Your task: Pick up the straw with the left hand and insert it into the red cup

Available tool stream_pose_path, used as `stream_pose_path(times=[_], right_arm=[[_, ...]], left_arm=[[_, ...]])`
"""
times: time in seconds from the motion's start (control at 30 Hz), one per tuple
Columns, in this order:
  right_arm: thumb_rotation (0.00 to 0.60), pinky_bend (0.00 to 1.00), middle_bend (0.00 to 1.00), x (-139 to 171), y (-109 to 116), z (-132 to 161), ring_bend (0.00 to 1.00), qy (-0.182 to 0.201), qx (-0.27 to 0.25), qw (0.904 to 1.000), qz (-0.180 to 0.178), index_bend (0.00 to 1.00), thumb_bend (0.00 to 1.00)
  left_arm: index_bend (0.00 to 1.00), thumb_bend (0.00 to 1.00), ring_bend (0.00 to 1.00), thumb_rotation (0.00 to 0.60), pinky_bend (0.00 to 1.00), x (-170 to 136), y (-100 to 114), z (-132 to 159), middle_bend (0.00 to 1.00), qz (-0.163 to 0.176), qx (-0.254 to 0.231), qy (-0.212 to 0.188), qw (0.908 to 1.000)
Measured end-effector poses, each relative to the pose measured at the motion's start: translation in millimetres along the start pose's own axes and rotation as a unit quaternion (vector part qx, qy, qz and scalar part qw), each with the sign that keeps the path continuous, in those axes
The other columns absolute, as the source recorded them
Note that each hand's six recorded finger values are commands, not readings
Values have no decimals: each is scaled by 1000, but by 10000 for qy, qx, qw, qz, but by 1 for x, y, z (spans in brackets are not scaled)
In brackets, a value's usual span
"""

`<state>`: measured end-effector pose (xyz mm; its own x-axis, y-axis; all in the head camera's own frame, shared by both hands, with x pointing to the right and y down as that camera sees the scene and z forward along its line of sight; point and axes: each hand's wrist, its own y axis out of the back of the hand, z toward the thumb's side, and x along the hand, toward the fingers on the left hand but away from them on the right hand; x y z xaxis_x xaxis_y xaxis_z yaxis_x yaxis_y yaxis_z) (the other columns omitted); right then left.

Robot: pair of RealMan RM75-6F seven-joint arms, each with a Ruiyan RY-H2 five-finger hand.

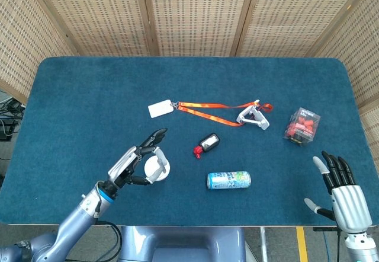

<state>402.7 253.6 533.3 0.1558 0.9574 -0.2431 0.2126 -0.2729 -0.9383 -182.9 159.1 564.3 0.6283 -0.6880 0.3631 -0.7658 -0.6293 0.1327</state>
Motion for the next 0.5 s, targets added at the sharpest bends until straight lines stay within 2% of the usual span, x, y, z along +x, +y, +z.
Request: stream_pose_path(times=[0.13,0.5], right_arm=[[600,0,0,0,0,0,0,5,-2,10000,-2,96,53],[600,0,0,0,-1,2,0,19,29,10000,19,96,53]], left_arm=[[637,449,0,600,0,-3,7,-15,0,81,33,83,9999],[639,449,0,600,0,-1,19,-25,0,175,171,213,9995]])
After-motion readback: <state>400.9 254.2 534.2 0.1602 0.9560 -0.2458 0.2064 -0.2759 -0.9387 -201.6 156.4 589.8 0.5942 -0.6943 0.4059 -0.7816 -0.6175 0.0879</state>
